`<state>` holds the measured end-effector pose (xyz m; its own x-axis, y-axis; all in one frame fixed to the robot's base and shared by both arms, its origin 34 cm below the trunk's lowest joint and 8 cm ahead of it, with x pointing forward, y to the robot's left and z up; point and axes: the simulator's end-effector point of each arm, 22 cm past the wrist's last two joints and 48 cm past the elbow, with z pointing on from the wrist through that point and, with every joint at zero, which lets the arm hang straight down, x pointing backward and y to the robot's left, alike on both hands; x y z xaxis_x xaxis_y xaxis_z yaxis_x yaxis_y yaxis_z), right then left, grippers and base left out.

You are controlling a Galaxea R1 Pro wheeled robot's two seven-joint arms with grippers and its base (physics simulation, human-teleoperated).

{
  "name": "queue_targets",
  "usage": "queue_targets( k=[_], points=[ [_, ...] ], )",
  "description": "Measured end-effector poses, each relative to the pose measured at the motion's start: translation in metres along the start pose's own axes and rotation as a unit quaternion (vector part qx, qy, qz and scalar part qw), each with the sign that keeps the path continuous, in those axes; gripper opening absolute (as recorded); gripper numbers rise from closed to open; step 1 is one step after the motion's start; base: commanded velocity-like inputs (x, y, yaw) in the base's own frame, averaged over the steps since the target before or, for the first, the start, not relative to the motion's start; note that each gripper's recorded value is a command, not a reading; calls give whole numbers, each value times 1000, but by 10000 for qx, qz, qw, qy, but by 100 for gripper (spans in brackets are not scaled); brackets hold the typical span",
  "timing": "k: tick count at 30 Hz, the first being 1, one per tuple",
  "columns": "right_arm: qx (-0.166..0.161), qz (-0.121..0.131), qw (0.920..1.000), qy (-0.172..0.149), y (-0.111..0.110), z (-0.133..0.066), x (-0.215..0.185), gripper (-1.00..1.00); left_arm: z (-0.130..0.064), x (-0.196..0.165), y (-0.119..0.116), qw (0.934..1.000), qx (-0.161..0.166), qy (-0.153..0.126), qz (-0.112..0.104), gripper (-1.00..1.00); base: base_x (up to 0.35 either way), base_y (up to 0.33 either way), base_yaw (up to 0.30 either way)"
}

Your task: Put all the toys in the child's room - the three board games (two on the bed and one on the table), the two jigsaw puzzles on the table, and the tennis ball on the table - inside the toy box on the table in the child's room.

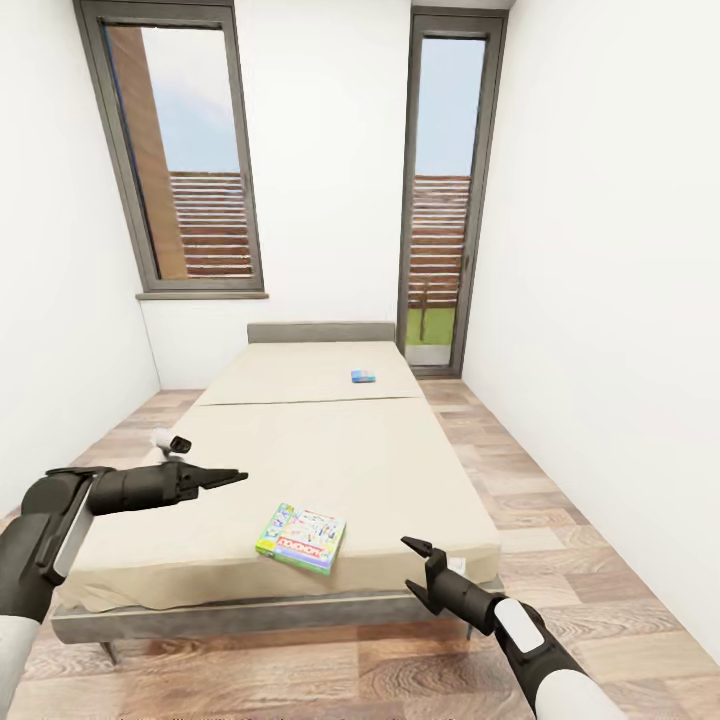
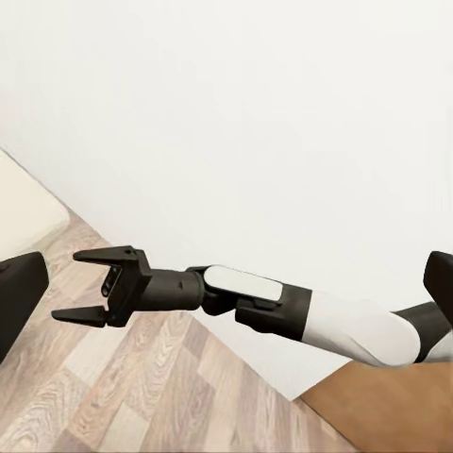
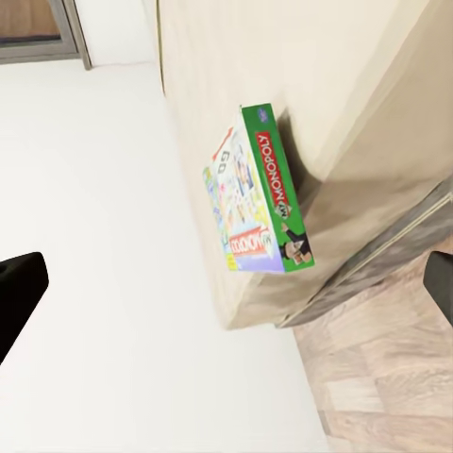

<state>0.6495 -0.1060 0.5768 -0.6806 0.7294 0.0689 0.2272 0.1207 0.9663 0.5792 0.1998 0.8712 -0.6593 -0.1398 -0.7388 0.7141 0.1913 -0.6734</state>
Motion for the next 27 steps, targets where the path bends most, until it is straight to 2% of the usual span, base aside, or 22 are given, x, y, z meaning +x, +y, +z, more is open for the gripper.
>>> queue_targets(
  k=[20,27],
  points=[
    [41,-49,10000,-40,-2,-3,-5,100,0,1,-1,10000,15,0,25,100,-25,76,0],
    [16,-132,9997,-181,-1,0,-8,100,0,2,-1,10000,16,1,22,100,0,129,0]
  ],
)
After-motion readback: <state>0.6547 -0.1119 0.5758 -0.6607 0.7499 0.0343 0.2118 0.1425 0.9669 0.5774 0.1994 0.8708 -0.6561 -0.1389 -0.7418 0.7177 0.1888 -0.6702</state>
